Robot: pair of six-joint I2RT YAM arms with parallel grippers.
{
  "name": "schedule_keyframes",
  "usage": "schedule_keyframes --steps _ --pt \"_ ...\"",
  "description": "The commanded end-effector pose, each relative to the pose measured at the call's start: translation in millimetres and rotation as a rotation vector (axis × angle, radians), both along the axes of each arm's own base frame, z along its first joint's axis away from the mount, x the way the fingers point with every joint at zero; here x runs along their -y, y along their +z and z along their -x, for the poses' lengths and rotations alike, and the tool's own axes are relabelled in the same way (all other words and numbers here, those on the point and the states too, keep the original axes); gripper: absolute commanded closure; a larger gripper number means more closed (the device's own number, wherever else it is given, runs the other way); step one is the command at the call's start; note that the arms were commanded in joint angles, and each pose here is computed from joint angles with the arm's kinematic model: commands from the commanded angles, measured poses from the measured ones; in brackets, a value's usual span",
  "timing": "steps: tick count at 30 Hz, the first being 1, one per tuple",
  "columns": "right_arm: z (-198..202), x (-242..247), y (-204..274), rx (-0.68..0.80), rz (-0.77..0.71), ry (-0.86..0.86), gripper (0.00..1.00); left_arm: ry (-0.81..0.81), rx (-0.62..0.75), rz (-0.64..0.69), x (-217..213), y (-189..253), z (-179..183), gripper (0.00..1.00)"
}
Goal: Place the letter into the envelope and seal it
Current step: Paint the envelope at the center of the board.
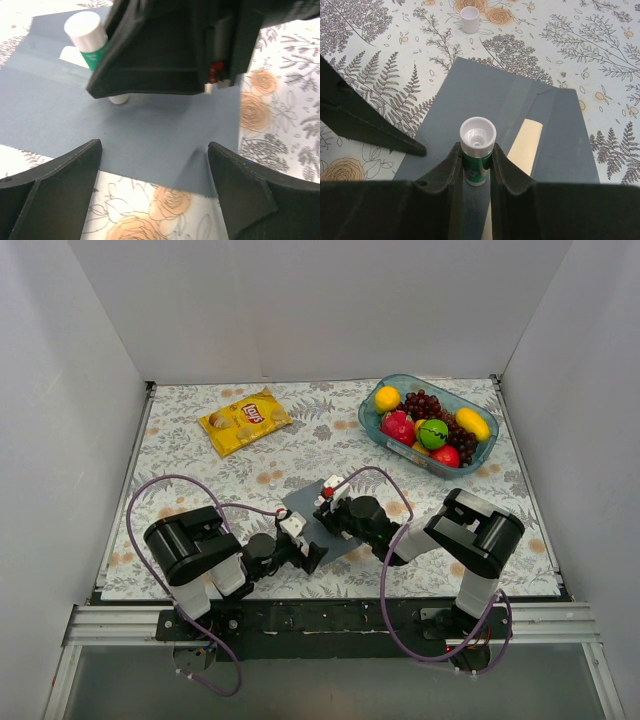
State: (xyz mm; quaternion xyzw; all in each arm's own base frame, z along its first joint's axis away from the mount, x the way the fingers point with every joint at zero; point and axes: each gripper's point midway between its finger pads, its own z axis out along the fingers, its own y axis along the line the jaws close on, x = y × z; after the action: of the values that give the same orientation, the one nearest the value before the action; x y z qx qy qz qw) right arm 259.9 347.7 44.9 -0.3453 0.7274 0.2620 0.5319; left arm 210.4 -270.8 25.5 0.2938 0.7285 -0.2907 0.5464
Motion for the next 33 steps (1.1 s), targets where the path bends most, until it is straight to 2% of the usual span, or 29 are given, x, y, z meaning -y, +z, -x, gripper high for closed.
schedule_keyframes --steps 1,8,17,22,33 --pt "10 18 -42 -0.091 0.140 -0.001 0.99 -0.065 -0.156 -0.071 -7 -33 37 0.15" --pt "11 18 -42 -0.091 0.136 0.008 0.99 -0.061 -0.147 -0.076 -6 -32 40 0.15" --pt "13 18 -40 -0.092 0.128 0.018 0.99 0.082 0.056 -0.099 -12 1 -2 0.11" --pt "15 18 -41 -0.098 0.124 0.023 0.99 0.116 0.138 -0.090 -14 16 -12 0.09" --pt "16 19 -42 -0.104 0.122 0.026 0.99 0.076 0.163 -0.116 -11 6 -10 0.10"
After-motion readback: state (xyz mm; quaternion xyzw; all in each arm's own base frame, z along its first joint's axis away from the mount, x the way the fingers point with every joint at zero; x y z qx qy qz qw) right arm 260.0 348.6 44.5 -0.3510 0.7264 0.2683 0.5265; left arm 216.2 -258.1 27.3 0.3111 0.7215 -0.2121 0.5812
